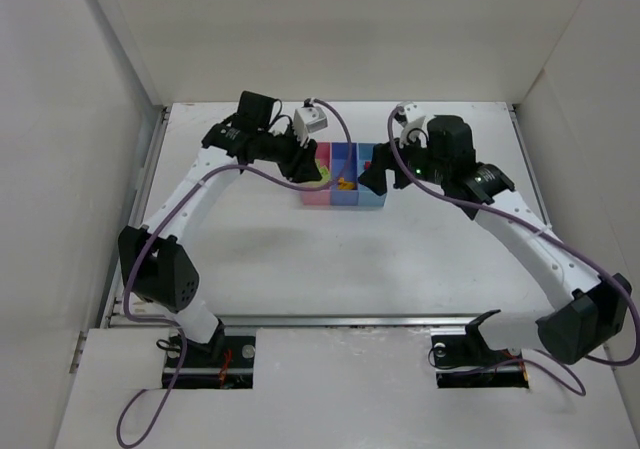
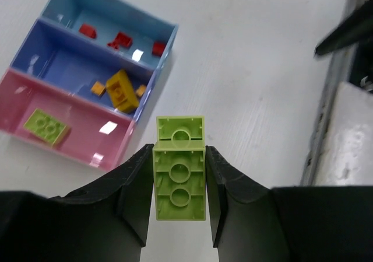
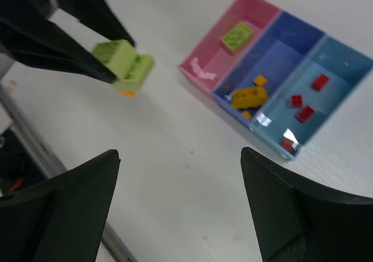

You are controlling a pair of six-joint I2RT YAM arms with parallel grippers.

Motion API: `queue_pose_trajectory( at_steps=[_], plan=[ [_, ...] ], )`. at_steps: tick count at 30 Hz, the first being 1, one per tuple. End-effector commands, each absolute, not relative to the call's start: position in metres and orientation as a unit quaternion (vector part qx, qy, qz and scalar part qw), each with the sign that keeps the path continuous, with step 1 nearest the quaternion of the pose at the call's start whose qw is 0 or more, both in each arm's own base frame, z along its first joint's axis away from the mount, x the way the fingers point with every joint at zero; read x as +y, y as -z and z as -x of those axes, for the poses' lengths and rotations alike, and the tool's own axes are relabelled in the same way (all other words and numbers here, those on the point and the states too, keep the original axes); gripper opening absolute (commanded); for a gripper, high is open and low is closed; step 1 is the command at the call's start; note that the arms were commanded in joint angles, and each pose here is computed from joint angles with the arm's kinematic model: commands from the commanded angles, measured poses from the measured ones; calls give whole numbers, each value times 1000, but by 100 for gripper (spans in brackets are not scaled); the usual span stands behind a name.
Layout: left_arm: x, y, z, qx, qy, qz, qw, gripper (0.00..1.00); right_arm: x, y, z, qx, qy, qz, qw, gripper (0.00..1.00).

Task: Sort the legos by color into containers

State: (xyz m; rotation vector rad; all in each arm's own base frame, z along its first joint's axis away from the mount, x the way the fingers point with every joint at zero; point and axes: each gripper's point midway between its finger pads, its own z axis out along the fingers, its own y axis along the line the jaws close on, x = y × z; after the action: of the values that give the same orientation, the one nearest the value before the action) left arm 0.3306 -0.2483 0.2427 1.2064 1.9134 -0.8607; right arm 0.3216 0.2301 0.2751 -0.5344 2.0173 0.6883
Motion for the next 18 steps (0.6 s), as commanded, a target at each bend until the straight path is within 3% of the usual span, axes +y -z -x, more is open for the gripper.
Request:
queue_pose_trajectory(
  at_steps=[1, 3, 7, 11, 18],
  plan=[
    [-279, -296, -320, 689, 424, -443, 387, 0, 278, -311, -311, 737, -381, 287, 478, 88],
    [-281, -307, -321, 685, 448, -425, 388, 0, 282, -305, -314, 739, -387, 286, 471, 87],
    [-287, -333, -319, 670, 475, -407, 399, 0, 299, -304, -312, 728, -408, 306, 458, 67],
    [-285, -344, -320, 665, 494, -395, 399, 0, 301, -304, -314, 725, -409, 312, 458, 59],
    [-284, -361, -312, 646, 558, -354, 383, 0, 309, -304, -310, 717, -434, 319, 442, 58]
  ],
)
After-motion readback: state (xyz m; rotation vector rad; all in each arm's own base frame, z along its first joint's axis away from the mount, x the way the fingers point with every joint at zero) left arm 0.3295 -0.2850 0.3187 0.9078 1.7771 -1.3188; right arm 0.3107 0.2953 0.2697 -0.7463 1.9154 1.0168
